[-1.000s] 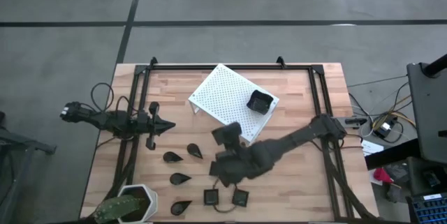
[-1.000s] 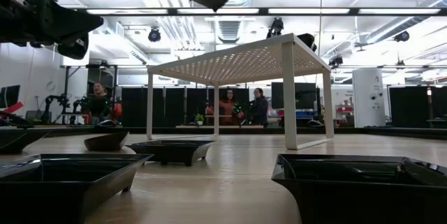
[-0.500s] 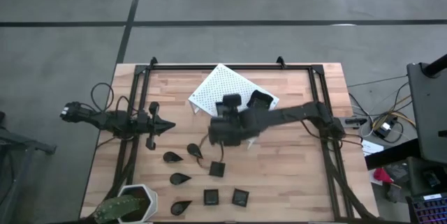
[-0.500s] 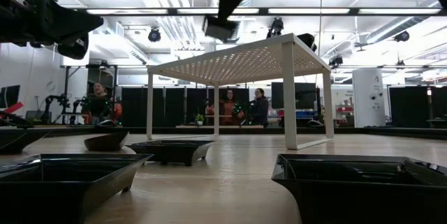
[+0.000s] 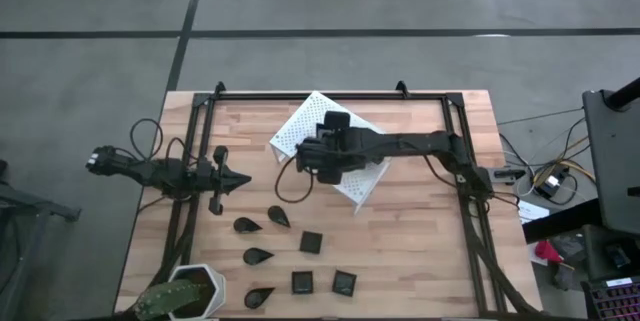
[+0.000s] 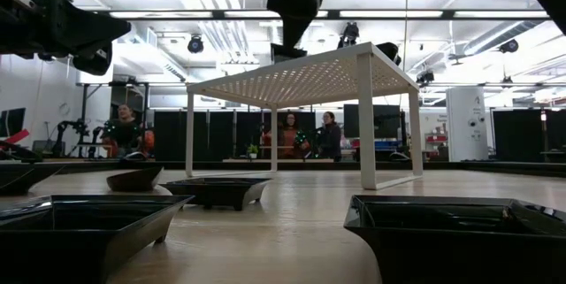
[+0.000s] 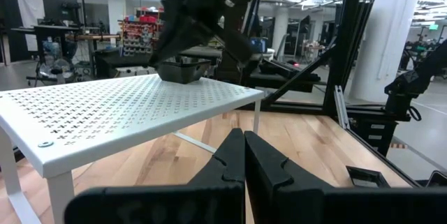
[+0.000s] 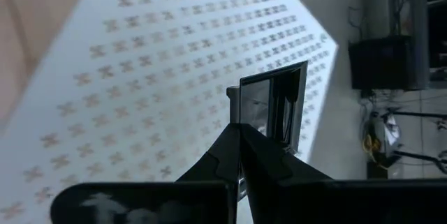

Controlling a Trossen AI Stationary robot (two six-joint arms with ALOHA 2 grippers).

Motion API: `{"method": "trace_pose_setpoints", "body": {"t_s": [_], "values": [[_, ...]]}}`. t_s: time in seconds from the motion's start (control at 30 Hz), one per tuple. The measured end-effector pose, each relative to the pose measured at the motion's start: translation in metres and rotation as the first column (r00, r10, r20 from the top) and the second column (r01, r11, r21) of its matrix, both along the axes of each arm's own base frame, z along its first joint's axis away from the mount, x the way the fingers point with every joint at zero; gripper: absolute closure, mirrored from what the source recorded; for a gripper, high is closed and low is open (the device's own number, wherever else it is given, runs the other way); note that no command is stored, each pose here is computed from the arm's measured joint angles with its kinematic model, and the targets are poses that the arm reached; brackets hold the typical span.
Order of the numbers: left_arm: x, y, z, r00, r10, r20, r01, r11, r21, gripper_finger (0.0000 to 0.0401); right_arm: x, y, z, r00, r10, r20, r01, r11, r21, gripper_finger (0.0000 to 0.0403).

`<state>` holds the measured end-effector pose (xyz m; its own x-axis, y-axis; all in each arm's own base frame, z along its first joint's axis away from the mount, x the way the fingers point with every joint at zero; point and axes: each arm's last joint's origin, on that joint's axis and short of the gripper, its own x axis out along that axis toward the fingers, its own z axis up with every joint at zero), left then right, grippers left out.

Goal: Pick & Place Mini shaped plates
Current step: Put the square plate on the shelf

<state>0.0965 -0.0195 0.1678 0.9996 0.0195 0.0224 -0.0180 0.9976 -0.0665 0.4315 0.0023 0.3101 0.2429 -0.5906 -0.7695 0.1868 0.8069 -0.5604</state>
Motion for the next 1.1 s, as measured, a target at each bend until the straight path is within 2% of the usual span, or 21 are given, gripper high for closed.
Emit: {"method": "trace_pose_setpoints", "body": {"t_s": [0.13, 0.43, 1.1], "values": [[0.000, 0.000, 0.000, 1.000, 0.001, 0.000, -0.001, 1.000, 0.000, 0.0401, 0.000, -0.006, -0.004, 1.000, -0.017, -0.004, 0.017, 0.998, 0.054, 0.0395], [0.000, 0.000, 0.000, 1.000, 0.001, 0.000, -0.001, 1.000, 0.000, 0.0401, -0.002, -0.012, -0.006, 0.996, -0.093, 0.005, 0.092, 0.992, 0.082, 0.0394], [0.000, 0.000, 0.000, 1.000, 0.000, 0.000, 0.000, 1.000, 0.000, 0.0401, -0.007, -0.015, -0.032, 0.988, -0.121, -0.100, 0.126, 0.991, 0.047, 0.0394]]}}
